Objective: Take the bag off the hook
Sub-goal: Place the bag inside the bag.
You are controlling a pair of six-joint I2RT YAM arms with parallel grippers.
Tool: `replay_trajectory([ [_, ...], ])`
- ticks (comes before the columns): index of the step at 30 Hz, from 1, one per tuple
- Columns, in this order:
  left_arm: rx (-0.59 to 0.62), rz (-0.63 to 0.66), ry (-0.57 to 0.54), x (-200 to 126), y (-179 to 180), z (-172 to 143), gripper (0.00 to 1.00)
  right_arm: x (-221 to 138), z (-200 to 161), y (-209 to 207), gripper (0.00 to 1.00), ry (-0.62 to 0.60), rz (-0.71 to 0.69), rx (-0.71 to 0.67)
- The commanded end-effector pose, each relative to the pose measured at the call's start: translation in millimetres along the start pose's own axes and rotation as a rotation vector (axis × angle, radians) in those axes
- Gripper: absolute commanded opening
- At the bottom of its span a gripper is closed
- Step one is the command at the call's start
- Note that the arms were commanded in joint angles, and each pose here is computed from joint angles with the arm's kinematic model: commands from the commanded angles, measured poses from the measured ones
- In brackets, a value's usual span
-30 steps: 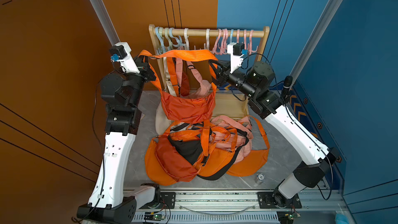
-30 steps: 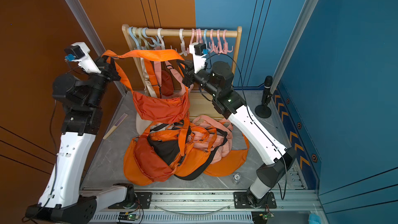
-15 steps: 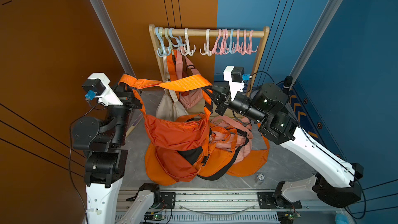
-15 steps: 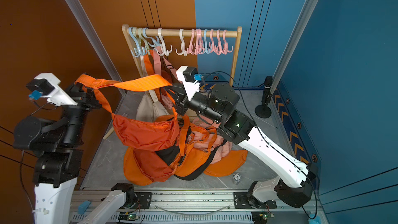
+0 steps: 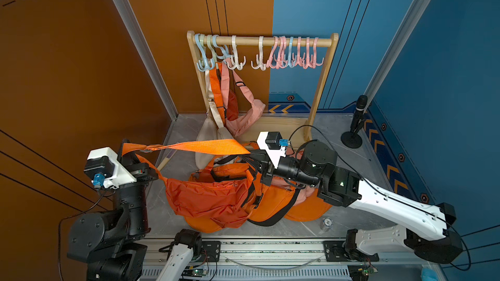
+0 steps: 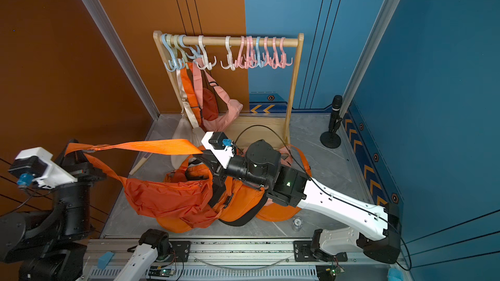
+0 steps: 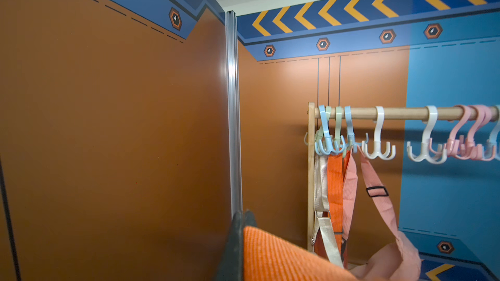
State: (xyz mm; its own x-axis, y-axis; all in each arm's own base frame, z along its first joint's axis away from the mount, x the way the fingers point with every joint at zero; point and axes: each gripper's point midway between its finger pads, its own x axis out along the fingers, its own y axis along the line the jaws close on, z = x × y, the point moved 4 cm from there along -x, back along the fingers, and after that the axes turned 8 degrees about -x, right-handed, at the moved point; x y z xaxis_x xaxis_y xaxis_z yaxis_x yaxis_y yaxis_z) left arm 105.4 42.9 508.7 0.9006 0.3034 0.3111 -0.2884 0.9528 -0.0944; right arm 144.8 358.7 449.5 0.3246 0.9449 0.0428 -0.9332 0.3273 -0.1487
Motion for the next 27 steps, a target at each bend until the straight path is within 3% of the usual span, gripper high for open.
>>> replay_trajectory([
  [1, 0.142, 0.098, 0.068, 0.9, 11.6, -21.1, 0.00, -7.2, -1.0, -9.9, 0.00, -0.046, -0.088, 0.043],
  [6, 0.228, 0.053, 0.162, 13.8, -3.4, -47.2, 0.00, -6.9, -39.8, -18.5, 0.00, 0.038, -0.164, 0.062],
  [15, 0.211, -0.066, 0.390, 51.8, -58.3, -154.8, 0.00, -28.9, -120.4, -62.5, 0.00, 0.180, -0.408, 0.190],
  [21, 0.162, -0.121, 0.503, 75.4, -91.1, -208.0, 0.00, -38.1, -183.7, -91.4, 0.00, 0.247, -0.491, 0.287],
  [27, 0.090, -0.157, 0.597, 92.2, -122.1, -256.3, 0.00, -42.3, -223.4, -109.4, 0.00, 0.264, -0.526, 0.332],
])
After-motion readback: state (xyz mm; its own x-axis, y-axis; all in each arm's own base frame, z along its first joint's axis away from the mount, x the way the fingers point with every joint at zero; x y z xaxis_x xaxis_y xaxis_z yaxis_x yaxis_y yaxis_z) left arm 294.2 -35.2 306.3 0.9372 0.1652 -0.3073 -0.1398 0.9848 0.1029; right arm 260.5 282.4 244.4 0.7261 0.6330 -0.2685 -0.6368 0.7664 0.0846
